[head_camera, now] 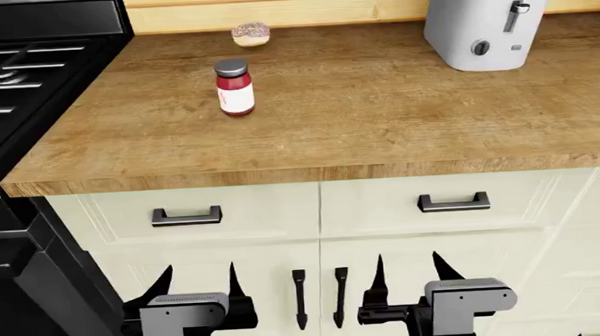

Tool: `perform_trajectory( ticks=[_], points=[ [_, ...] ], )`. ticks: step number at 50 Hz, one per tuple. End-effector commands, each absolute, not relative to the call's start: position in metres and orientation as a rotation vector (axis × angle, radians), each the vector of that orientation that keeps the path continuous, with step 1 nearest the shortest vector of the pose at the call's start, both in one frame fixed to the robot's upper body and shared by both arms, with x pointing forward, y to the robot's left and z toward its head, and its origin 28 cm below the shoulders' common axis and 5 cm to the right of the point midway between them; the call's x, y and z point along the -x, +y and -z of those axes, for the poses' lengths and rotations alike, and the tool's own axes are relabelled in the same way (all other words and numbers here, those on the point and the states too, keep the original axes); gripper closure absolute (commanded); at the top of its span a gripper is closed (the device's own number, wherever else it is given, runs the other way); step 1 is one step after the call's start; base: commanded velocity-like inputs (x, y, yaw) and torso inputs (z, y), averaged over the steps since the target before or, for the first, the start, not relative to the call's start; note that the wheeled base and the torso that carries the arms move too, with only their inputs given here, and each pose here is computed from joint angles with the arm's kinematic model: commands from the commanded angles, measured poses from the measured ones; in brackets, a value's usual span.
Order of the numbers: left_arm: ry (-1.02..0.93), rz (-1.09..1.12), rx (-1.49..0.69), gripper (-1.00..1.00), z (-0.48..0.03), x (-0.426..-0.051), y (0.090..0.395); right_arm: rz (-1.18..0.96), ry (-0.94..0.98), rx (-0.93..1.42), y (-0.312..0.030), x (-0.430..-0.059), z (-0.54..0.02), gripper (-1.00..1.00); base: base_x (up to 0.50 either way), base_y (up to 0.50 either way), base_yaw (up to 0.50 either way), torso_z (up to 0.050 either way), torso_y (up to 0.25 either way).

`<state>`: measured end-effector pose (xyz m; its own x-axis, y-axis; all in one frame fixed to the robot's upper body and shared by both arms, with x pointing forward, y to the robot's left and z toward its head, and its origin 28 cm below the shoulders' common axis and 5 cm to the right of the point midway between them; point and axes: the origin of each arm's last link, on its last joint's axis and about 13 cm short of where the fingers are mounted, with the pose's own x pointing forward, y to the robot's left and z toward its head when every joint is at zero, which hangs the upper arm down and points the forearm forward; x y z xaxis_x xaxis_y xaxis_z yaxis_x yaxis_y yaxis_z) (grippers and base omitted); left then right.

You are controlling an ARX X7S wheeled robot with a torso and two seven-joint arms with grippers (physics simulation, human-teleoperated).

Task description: Pick the salsa and bar from the counter and place them in the cabinets closest to them.

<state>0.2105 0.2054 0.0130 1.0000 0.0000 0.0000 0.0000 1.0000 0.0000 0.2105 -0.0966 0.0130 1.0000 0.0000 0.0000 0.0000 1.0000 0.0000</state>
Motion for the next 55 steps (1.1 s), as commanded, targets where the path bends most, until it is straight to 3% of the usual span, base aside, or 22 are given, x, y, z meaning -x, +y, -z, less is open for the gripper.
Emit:
perform_trajectory(
  ticks=[1,13,24,36,55],
  points=[
    [-0.001,0.005,0.018,-1.0,-0.015,-0.209,0.206,0.002,-0.006,-0.001,-0.097,-0.211,-0.016,-1.0,0.0,0.0,0.0,0.0,0.0],
    [-0.104,0.003,0.019,-1.0,-0.115,-0.22,0.22,-0.073,-0.166,0.118,-0.101,-0.211,-0.109,-1.0,0.06,0.0,0.0,0.0,0.0],
    [-0.27,-0.025,-0.068,-1.0,-0.19,-0.219,0.227,-0.115,-0.256,0.19,-0.095,-0.21,-0.168,-1.0,0.5,0.07,0.0,0.048,0.02],
    [-0.323,-0.105,-0.082,-1.0,-0.214,-0.213,0.244,-0.099,-0.273,0.267,-0.094,-0.202,-0.192,-1.0,0.08,0.33,0.0,0.05,0.0],
    [-0.333,-0.111,-0.105,-1.0,-0.219,-0.212,0.246,-0.084,-0.306,0.277,-0.097,-0.196,-0.201,-1.0,0.0,0.5,0.0,0.05,0.01]
  ],
)
